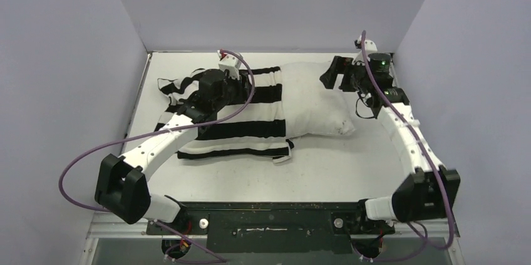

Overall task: Put the pillow into the pillowcase
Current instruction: Stuff the pillow into the pillowcase.

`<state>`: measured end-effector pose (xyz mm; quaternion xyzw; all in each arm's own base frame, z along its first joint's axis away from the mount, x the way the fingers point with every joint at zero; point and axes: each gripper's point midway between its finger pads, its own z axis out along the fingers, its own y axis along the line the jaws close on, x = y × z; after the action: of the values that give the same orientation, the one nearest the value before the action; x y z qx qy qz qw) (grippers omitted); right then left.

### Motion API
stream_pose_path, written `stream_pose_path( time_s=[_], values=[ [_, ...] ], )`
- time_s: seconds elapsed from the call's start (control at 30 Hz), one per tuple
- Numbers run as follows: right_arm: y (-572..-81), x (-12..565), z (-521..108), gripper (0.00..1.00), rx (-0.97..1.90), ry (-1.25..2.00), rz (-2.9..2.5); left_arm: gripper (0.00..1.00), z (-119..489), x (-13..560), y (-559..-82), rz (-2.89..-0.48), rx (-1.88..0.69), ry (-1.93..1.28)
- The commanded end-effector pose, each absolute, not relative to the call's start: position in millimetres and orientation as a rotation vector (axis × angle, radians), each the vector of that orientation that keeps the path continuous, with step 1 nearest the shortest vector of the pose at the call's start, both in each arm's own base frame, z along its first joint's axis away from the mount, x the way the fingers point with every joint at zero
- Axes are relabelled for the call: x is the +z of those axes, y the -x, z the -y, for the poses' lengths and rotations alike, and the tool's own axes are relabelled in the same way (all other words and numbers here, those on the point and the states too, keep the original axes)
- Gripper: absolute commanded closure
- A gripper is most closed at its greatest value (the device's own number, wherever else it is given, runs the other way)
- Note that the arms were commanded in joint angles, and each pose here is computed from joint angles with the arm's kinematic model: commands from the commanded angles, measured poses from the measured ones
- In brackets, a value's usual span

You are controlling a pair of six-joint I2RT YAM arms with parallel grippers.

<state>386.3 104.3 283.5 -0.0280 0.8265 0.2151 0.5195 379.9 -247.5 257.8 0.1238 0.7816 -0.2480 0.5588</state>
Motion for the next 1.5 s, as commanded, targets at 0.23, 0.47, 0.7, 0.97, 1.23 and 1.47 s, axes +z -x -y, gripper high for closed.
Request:
stream_pose_path(
  time_s=[0.23,0.47,0.7,0.97,1.23,1.47],
  values=[
    [-345,151,-170,0.26,0.891,0.169,-2.24,0.68,196,199,-451,-1.9,-0.423,-0.041],
    [-275,165,-242,0.3,1.049,0.164,-2.164,0.73,259,258,-503,-1.758,-0.62,-0.165],
    [-257,190,-214,0.15,0.897,0.155,-2.136,0.62,272,324,-464,-1.693,-0.59,-0.257],
    [-311,266,-172,0.05,0.793,0.15,-1.942,0.56,287,320,-447,-1.712,-0.524,-0.362],
    [-391,261,-195,0.02,0.951,0.312,-1.901,0.55,297,258,-464,-1.857,-0.453,-0.445],
    [-433,190,-237,0.09,1.143,0.394,-1.992,0.54,296,210,-480,-1.944,-0.361,-0.48]
  ],
)
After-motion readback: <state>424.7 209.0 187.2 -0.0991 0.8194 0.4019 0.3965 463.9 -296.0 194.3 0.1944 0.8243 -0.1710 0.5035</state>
